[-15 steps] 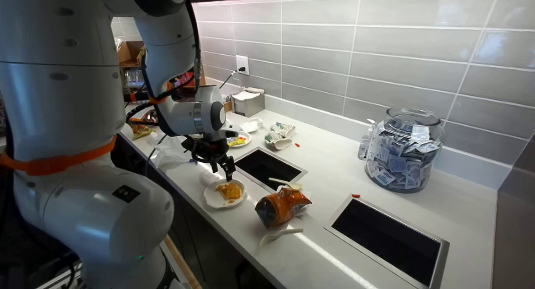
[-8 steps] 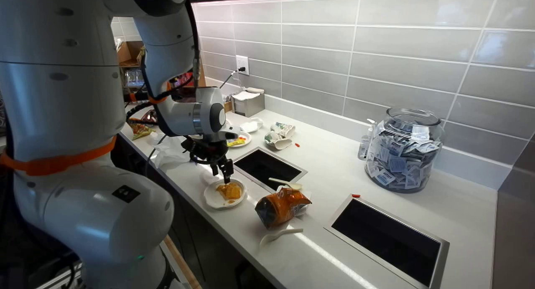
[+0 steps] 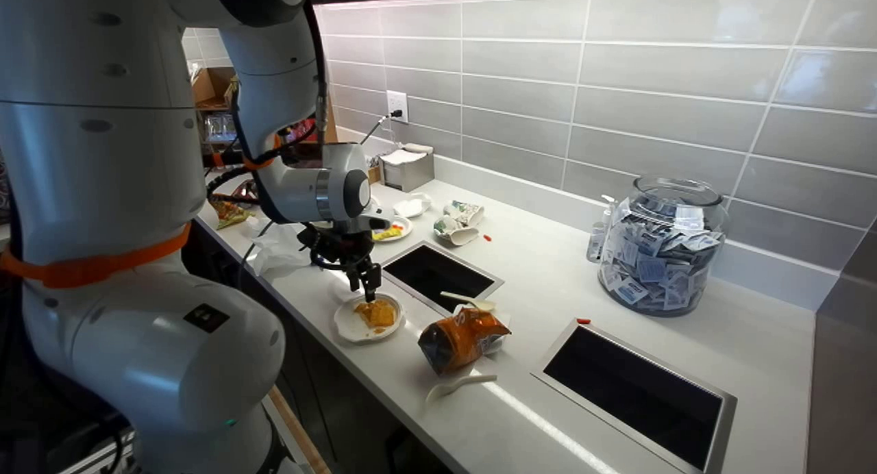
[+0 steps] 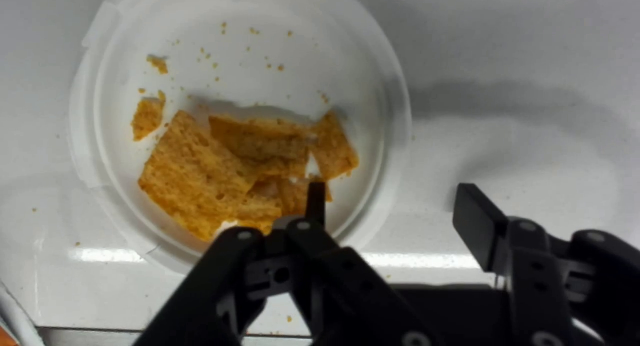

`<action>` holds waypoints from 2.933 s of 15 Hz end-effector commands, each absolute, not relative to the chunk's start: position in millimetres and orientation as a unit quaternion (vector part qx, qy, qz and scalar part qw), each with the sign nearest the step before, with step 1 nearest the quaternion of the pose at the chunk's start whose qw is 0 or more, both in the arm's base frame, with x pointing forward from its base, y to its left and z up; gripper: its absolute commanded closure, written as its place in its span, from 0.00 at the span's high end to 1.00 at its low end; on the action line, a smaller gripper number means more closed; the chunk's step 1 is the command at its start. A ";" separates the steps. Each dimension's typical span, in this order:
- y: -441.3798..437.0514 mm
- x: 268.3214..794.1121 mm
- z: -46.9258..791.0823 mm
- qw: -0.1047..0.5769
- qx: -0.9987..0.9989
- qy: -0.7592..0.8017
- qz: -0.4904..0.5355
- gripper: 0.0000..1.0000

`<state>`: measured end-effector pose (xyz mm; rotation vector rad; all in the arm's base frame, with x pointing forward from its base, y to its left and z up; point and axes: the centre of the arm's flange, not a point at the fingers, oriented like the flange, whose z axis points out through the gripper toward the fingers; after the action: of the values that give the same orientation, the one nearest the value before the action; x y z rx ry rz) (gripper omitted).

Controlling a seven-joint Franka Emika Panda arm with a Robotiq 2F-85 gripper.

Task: Pour the contents from the white plate into the left bin

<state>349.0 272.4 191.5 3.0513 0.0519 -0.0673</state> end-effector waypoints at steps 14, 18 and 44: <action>262.4 342.5 195.1 0.035 0.999 0.008 -0.035 0.38; 261.7 341.9 196.7 0.035 0.999 0.007 -0.033 0.27; 264.6 345.5 218.0 0.058 0.998 0.027 0.004 0.01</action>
<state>352.4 267.2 212.1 3.0628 0.0767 -0.0077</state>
